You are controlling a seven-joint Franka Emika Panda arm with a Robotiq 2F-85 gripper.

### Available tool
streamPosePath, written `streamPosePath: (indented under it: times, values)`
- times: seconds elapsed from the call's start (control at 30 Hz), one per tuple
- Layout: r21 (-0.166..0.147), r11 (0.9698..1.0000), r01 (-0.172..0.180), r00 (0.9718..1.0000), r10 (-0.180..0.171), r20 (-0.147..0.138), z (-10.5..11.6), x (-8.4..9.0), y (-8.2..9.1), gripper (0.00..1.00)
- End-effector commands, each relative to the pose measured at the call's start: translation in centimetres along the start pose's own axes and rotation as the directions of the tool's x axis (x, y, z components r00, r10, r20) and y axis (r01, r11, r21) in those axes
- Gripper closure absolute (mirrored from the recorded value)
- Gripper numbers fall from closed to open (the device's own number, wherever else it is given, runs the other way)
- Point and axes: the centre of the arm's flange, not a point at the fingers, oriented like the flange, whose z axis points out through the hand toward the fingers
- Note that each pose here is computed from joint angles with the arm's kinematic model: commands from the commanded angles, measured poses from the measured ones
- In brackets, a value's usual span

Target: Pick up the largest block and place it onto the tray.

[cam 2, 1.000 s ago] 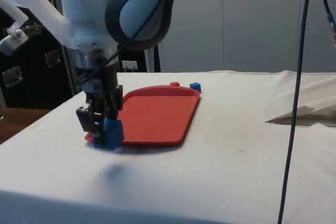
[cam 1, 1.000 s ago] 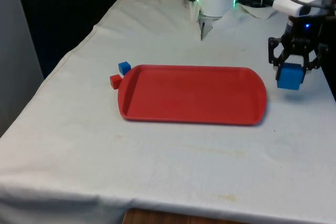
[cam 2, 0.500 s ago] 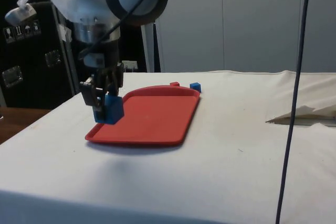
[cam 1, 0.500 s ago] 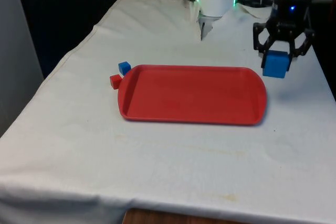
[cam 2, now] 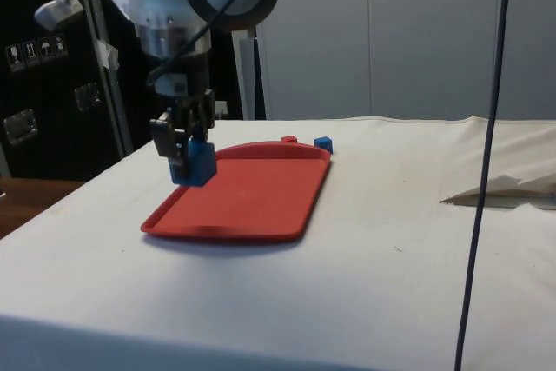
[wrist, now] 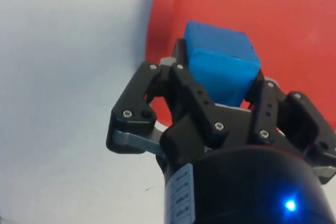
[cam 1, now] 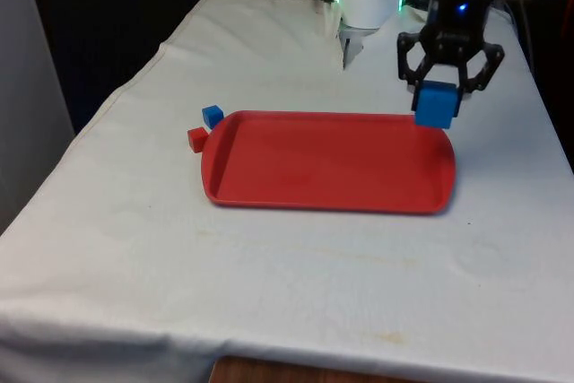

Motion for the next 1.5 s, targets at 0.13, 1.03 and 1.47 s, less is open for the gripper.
streamPosePath:
  times: [0.13,1.03,1.47]
  values:
    - [-0.001,0.9999,0.011,0.9999,-0.011,-0.002,0.6,-0.3,2.0,1.00]
    - [-0.014,0.9993,0.034,0.9991,-0.034,0.024,8.6,-1.9,10.9,1.00]
    - [0.015,0.9995,0.029,0.9992,-0.030,0.027,9.0,-1.8,12.0,0.93]
